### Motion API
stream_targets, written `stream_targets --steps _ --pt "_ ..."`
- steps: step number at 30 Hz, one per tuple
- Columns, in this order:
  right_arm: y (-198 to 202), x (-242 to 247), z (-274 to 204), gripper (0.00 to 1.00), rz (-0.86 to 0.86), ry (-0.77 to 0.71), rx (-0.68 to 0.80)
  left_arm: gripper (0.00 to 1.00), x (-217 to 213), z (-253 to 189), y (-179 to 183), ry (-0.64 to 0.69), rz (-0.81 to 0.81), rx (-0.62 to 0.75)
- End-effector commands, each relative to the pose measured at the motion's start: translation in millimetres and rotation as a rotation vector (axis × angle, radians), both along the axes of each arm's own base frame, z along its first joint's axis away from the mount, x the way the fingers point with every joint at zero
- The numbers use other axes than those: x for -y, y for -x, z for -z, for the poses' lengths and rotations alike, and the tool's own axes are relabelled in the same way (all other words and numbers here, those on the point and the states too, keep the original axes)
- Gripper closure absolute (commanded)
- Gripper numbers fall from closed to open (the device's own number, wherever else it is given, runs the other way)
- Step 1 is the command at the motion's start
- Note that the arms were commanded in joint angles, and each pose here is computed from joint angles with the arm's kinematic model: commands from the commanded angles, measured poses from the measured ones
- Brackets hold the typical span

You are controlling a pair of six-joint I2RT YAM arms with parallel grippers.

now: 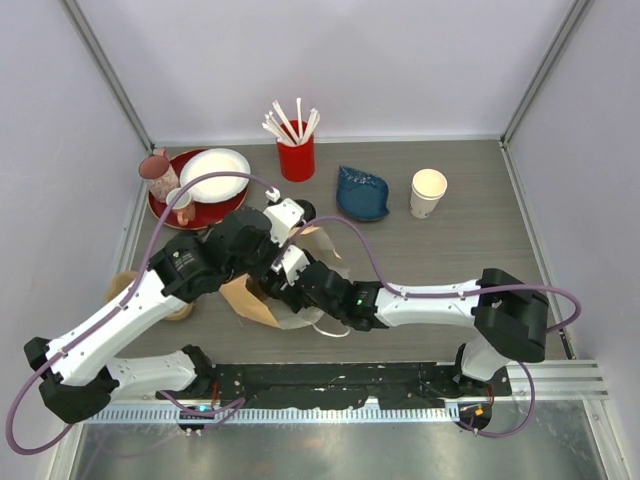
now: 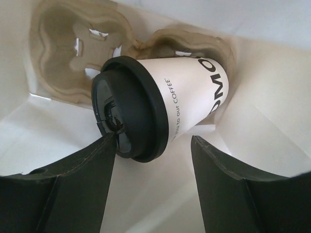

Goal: Pack the takeout coffee

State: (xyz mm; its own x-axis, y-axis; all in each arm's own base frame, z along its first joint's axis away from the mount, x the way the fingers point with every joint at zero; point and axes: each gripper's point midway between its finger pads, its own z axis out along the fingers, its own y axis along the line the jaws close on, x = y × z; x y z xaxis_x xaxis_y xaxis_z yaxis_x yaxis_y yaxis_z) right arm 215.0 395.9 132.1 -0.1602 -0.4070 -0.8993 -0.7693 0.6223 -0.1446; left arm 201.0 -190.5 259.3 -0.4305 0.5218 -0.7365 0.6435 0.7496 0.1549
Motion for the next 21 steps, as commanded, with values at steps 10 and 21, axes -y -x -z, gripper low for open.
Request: stream_targets --steps 10,21 --pt "-41.9 -25.5 -30.3 0.40 0.035 -0.157 0.029 1.00 41.7 -13.3 29.9 0.146 0.194 -0.092" --pt "-43.3 -13.2 -42.3 0.79 0.043 -0.186 0.040 1.00 37.5 -11.3 27.1 0.141 0.181 -0.093"
